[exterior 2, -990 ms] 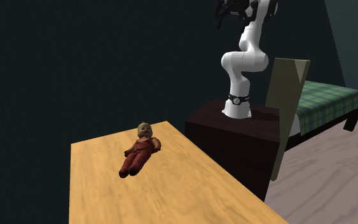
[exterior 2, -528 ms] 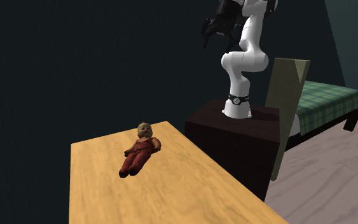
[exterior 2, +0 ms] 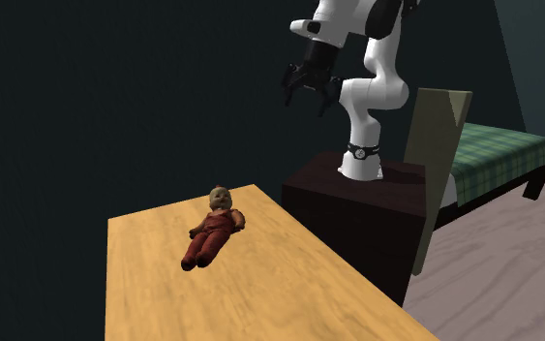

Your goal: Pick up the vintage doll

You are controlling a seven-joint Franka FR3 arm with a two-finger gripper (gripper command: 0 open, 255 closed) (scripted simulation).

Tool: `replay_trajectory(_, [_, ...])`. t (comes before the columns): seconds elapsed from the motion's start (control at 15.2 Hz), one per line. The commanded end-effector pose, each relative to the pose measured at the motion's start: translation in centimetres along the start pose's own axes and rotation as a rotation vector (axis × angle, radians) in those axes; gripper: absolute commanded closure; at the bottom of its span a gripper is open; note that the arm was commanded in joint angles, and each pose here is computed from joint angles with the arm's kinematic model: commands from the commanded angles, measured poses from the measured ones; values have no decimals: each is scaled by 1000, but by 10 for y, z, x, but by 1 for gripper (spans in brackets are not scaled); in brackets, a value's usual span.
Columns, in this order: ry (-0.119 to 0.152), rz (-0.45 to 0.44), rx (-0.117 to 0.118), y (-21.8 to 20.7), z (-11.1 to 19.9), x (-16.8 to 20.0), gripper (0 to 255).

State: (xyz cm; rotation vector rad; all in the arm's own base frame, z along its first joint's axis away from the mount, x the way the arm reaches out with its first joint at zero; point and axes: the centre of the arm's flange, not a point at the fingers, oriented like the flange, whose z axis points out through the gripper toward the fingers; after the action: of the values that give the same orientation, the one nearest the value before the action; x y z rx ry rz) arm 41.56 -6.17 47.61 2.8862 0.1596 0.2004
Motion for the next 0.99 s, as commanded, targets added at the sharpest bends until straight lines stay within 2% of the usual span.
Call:
replay_trajectory(0.0, [-1,-19,-9,3,23,8,0])
replay_trajectory(0.92, [-27,-142,-73,42,192,70,0])
